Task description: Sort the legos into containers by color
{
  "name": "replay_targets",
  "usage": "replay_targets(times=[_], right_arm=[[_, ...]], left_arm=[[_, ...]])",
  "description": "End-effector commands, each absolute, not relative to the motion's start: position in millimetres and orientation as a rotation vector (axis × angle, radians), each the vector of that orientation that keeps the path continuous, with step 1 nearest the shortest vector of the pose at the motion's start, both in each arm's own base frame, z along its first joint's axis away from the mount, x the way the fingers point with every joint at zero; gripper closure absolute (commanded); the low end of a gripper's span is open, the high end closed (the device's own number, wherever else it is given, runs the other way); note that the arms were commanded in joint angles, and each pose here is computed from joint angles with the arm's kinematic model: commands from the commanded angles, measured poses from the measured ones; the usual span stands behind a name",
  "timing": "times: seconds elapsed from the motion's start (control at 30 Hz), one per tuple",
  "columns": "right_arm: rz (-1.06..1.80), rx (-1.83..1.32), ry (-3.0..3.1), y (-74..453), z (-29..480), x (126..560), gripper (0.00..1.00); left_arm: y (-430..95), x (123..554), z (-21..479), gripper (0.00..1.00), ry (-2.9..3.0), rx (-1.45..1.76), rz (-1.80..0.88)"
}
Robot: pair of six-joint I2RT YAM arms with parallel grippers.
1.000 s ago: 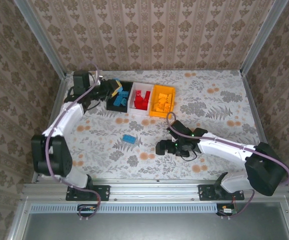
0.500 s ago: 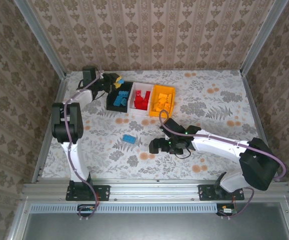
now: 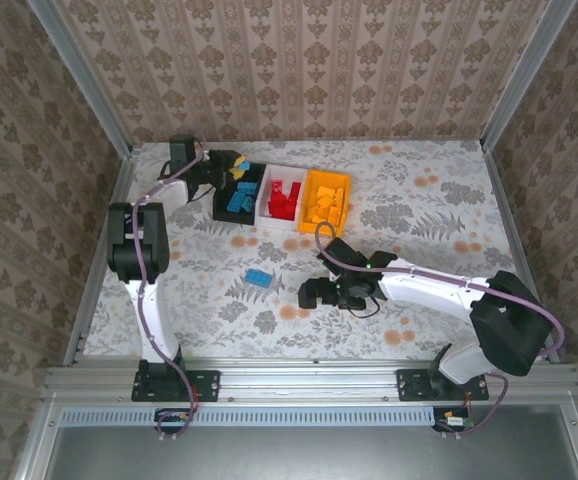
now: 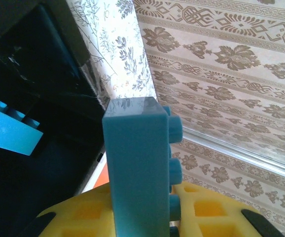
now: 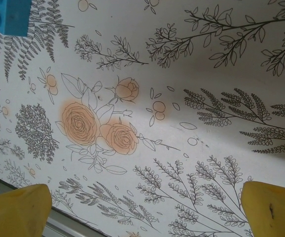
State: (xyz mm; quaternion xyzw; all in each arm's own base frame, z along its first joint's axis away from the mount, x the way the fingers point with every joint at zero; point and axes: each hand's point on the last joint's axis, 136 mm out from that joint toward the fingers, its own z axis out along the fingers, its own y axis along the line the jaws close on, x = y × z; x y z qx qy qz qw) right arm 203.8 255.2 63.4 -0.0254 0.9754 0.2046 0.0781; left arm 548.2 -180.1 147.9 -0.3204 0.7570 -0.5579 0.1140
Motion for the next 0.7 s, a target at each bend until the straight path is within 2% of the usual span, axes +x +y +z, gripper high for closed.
replay_targets(times=[0.0, 0.23, 0.27, 0.33, 0.37, 0.67], right_arm=[[0.590, -0.101, 2.906, 258, 66, 207, 0.00], [0.586, -0.102, 2.911, 257, 64, 206, 0.00], [0.584, -0.103, 2.912, 257, 64, 205, 0.00], [0.583, -0.100, 2.912, 256, 64, 205, 0.00], [0.583, -0.100, 2.911, 257, 64, 205, 0.00], [0.575, -0.105, 2.909, 255, 67, 202, 0.00]], left_arm=[[-186, 539, 138, 0.79, 2.252, -0.922, -1.611], [-187, 528, 122, 0.78, 2.279, -0.943, -1.602], [-187, 527, 122, 0.76, 2.283, -0.942, -1.599], [-186, 525, 120, 0.62, 2.292, -0.947, -1.589], [-185, 524, 120, 0.59, 2.293, -0.951, -1.586], [-183, 518, 138, 0.55, 2.276, -0.907, -1.589]])
